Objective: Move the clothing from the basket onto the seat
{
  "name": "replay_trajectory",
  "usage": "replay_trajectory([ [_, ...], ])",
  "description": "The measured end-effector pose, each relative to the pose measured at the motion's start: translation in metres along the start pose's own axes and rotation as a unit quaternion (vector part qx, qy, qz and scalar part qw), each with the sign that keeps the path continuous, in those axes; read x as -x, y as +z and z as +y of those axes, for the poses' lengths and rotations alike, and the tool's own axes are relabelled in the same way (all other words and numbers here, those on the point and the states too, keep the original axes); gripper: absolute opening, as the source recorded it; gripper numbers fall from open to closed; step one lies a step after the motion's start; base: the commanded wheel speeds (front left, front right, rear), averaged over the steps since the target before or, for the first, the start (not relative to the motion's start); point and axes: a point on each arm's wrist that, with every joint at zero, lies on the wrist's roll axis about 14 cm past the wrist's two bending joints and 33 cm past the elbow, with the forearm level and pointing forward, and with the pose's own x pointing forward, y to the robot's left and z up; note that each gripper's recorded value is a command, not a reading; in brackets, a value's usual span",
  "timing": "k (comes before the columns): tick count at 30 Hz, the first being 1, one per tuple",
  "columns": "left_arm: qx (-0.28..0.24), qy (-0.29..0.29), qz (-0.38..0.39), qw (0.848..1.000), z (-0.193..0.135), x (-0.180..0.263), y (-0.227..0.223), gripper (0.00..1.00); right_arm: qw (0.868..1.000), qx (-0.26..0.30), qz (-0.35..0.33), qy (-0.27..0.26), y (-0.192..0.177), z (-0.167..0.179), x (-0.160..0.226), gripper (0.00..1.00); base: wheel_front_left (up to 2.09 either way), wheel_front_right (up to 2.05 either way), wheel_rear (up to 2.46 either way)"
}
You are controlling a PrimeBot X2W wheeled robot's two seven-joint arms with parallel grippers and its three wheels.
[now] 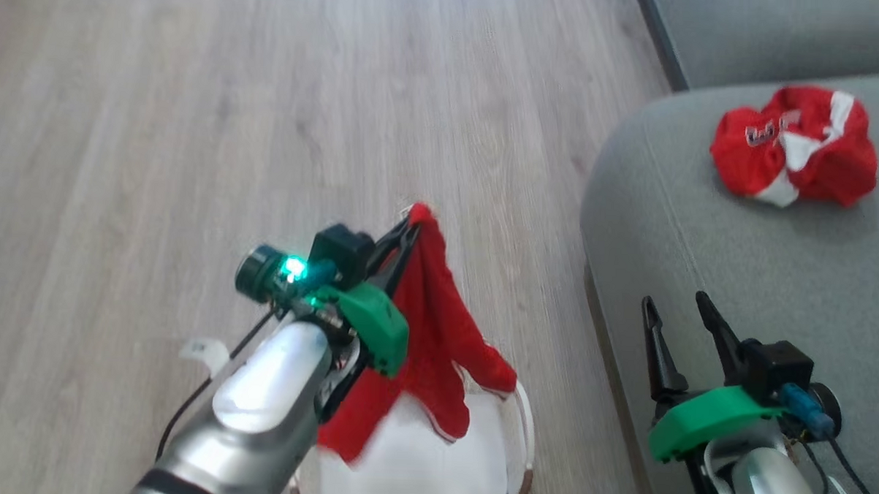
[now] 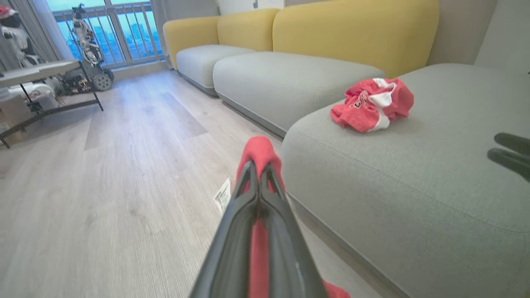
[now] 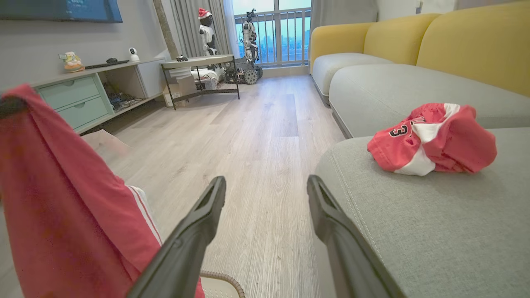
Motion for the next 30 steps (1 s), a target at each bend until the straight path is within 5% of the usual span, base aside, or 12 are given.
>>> replay_trajectory([
  [13, -0.042, -0.021, -0.109, 0.993, -0.013, -0.001, 0.109, 0.00, 0.998, 0.001, -0.022, 0.062, 0.015, 0.042, 0.006, 1.00, 0.00, 0.00, 0.00],
  [25, -0.049, -0.042, -0.130, 0.989, -0.031, -0.003, 0.134, 0.00, 0.987, 0.013, -0.031, 0.160, 0.025, 0.105, -0.003, 1.00, 0.00, 0.00, 0.00],
  [30, -0.052, -0.052, -0.133, 0.988, -0.037, 0.000, 0.139, 0.00, 0.977, 0.027, 0.011, 0.211, 0.002, 0.135, -0.003, 1.00, 0.00, 0.00, 0.00],
])
